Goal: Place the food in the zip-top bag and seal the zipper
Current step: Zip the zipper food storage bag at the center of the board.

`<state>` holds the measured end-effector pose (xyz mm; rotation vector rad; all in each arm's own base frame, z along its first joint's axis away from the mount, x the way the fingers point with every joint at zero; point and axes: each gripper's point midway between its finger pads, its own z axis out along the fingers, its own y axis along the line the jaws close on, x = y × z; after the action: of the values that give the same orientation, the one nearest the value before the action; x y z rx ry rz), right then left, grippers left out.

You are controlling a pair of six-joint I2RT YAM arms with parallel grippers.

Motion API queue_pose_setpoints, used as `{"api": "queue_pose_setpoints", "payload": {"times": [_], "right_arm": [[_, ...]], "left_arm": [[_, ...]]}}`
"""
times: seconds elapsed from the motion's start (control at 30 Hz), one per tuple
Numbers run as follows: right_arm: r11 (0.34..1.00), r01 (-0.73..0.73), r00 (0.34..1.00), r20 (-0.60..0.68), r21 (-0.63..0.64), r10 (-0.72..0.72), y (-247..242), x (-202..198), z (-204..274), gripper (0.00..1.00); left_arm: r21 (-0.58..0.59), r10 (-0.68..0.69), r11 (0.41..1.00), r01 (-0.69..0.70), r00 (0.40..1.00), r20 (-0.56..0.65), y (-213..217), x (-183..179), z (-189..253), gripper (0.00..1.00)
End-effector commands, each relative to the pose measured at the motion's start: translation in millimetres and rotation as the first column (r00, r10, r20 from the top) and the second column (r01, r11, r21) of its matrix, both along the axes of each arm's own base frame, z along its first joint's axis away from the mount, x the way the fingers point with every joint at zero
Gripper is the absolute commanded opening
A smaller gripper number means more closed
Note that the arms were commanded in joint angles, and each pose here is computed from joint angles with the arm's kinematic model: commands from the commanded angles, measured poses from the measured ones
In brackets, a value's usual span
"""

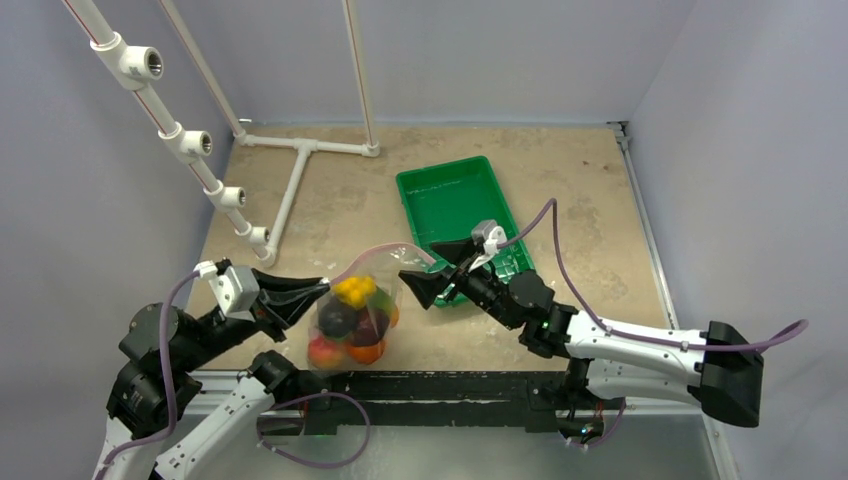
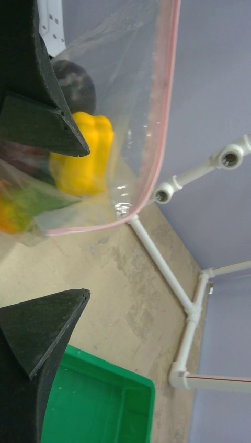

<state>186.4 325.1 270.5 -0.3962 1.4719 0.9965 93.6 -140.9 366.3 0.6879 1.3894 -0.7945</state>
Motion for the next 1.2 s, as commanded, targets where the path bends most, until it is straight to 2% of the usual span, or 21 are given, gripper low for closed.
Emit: {"api": "queue_pose_setpoints", "payload": {"times": [0.0,0.27,0.33,0.4,0.5,0.57,0.63,0.7,0.73,0.87,0.93,1.03,1.17], "right_arm": [[0.993,-0.047,0.993,0.113,0.106,0.035,5,0,34,0.99],[0.971,-0.226,0.959,0.196,0.082,0.206,38,-17,27,0.95],[0.964,-0.256,0.950,0.206,0.076,0.236,44,-20,24,0.92],[0.957,-0.282,0.939,0.224,0.072,0.260,49,-23,23,0.84],[0.954,-0.292,0.933,0.239,0.064,0.269,52,-23,24,0.64],[0.958,-0.282,0.934,0.244,0.053,0.261,54,-20,25,0.39],[0.960,-0.276,0.933,0.253,0.050,0.255,52,-20,27,0.19],[0.962,-0.269,0.930,0.271,0.044,0.248,49,-20,31,0.04],[0.964,-0.262,0.930,0.280,0.043,0.240,47,-20,34,0.00],[0.982,-0.184,0.931,0.329,0.047,0.159,32,-12,50,0.00],[0.984,-0.168,0.929,0.343,0.051,0.141,25,-13,58,0.00],[0.986,-0.162,0.922,0.362,0.046,0.134,18,-15,62,0.00],[0.984,-0.175,0.921,0.357,0.025,0.155,17,-19,55,0.00]], "left_arm": [[-0.055,-0.058,0.996,0.064,0.991,0.117,-1,-15,34,0.00],[-0.051,-0.060,0.997,0.066,0.992,0.107,-2,-15,32,0.00],[-0.049,-0.061,0.997,0.066,0.993,0.103,-2,-14,31,0.00],[-0.047,-0.062,0.997,0.067,0.993,0.098,-3,-14,29,0.00],[-0.049,-0.058,0.997,0.062,0.994,0.095,-2,-13,28,0.00],[-0.050,-0.044,0.998,0.048,0.995,0.088,-2,-10,26,0.00],[-0.048,-0.035,0.998,0.039,0.996,0.083,-2,-8,25,0.00],[-0.043,-0.023,0.999,0.026,0.997,0.074,-1,-6,23,0.00],[-0.044,-0.011,0.999,0.014,0.997,0.071,0,-4,22,0.00],[-0.065,0.061,0.996,-0.058,0.996,0.059,8,5,25,0.09],[-0.066,0.087,0.994,-0.083,0.995,0.050,11,9,25,0.16],[-0.036,0.115,0.993,-0.114,0.993,0.029,11,18,24,0.29],[-0.016,0.139,0.990,-0.139,0.990,0.014,10,27,32,0.41]]}}
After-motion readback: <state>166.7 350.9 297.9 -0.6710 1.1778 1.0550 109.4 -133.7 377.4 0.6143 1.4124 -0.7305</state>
